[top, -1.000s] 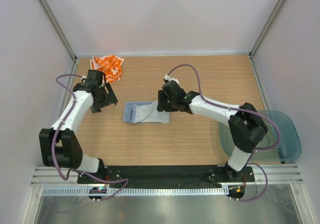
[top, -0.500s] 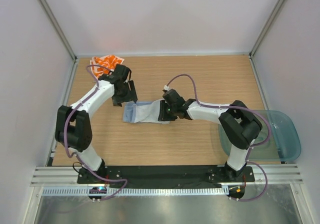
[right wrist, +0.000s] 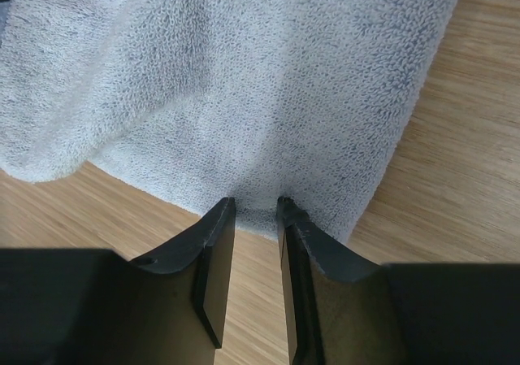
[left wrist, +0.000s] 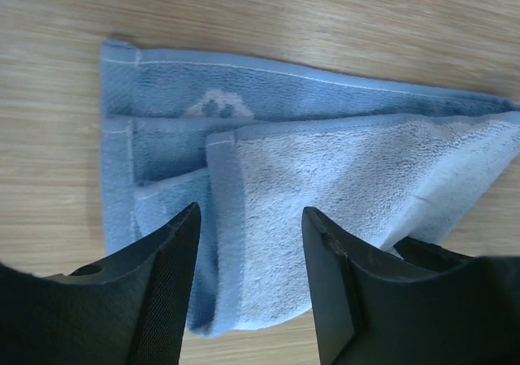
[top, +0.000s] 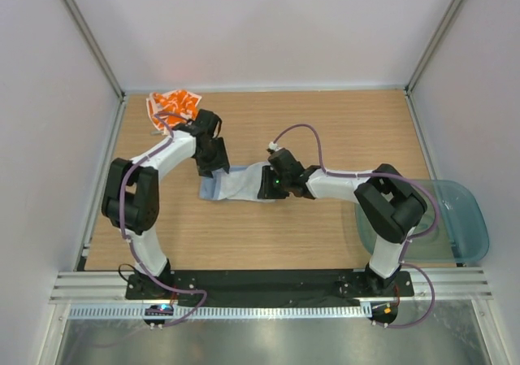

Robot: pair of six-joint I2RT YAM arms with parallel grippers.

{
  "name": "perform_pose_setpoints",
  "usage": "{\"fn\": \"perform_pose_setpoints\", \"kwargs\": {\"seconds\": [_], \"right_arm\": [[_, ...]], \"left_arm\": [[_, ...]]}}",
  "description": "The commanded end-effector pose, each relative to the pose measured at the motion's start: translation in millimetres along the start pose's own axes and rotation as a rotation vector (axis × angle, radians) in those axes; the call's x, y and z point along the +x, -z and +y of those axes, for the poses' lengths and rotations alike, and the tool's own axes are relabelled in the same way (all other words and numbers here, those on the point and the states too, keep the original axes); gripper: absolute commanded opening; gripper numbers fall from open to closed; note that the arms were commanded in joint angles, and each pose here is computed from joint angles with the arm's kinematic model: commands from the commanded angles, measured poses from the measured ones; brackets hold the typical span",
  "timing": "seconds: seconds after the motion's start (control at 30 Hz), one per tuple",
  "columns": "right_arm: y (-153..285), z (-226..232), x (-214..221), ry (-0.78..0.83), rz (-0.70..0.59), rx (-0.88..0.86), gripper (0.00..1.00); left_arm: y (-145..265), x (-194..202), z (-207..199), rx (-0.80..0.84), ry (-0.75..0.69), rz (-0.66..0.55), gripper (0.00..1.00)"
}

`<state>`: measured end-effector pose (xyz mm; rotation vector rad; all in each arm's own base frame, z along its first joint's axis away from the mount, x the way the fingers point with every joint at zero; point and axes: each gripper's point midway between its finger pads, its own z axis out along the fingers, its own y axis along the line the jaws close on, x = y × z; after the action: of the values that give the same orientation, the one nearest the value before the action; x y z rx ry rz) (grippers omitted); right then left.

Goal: Roll the towels
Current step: Fold the towel

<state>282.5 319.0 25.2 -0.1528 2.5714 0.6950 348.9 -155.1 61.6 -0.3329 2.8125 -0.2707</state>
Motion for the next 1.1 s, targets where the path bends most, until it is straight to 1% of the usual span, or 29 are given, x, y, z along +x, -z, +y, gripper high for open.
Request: {"fn": "perform_pose_setpoints", "kwargs": {"seconds": [0.0,0.1,0.13,0.17,0.2,0.23,0.27,0.3,0.37,0.5,0.67,0.83,0.9,0.93,0.97,1.0,1.03,1.07], "right_arm": [[-6,-15,14,-0.004,0.034,0.036,0.35],[-6,-19,15,-0.003,0.041,0.04,0.35],[-6,-21,16,-0.003,0.043,0.044,0.35],[-5,-22,15,-0.007,0.042,0.045,0.35],[-5,-24,16,-0.007,0.044,0.047,0.34],[-5,-25,17,-0.005,0.047,0.049,0.34],[-5,-27,17,-0.008,0.049,0.053,0.35],[-5,-29,19,-0.011,0.052,0.056,0.34],[-5,-31,23,-0.014,0.061,0.059,0.34],[-4,-36,30,-0.022,0.079,0.068,0.35],[-4,-37,34,-0.023,0.095,0.064,0.36],[-8,-36,37,-0.026,0.116,0.059,0.41],[-7,-34,36,-0.025,0.118,0.057,0.45],[-6,-34,36,-0.022,0.119,0.055,0.48],[-5,-34,35,-0.02,0.12,0.056,0.5],[-5,-33,33,-0.018,0.116,0.056,0.54],[-3,-33,33,-0.01,0.121,0.06,0.55],[-1,-31,31,-0.007,0.12,0.061,0.57]], "left_arm": [[-9,3,-20,0.086,-0.001,0.014,0.54],[-16,3,-21,0.088,0.007,0.017,0.46],[-19,4,-20,0.084,0.006,0.024,0.41],[-19,2,-22,0.086,0.006,0.021,0.27],[-19,1,-21,0.083,0.004,0.019,0.21],[-19,-3,-20,0.068,0.003,0.005,0.08],[-14,-9,-20,0.057,0.0,-0.008,0.03],[-12,-12,-18,0.04,-0.004,-0.018,0.0],[-2,-27,-16,0.004,-0.011,-0.055,0.0],[12,-52,5,-0.117,-0.038,-0.136,0.0],[23,-71,26,-0.236,-0.076,-0.221,0.0],[13,-70,42,-0.318,-0.091,-0.216,0.0],[8,-66,48,-0.343,-0.086,-0.21,0.0],[5,-64,51,-0.357,-0.085,-0.205,0.01],[1,-60,56,-0.376,-0.08,-0.197,0.03],[0,-59,59,-0.389,-0.073,-0.198,0.09],[-4,-58,64,-0.417,-0.076,-0.191,0.24],[-6,-57,67,-0.432,-0.074,-0.184,0.33]]}}
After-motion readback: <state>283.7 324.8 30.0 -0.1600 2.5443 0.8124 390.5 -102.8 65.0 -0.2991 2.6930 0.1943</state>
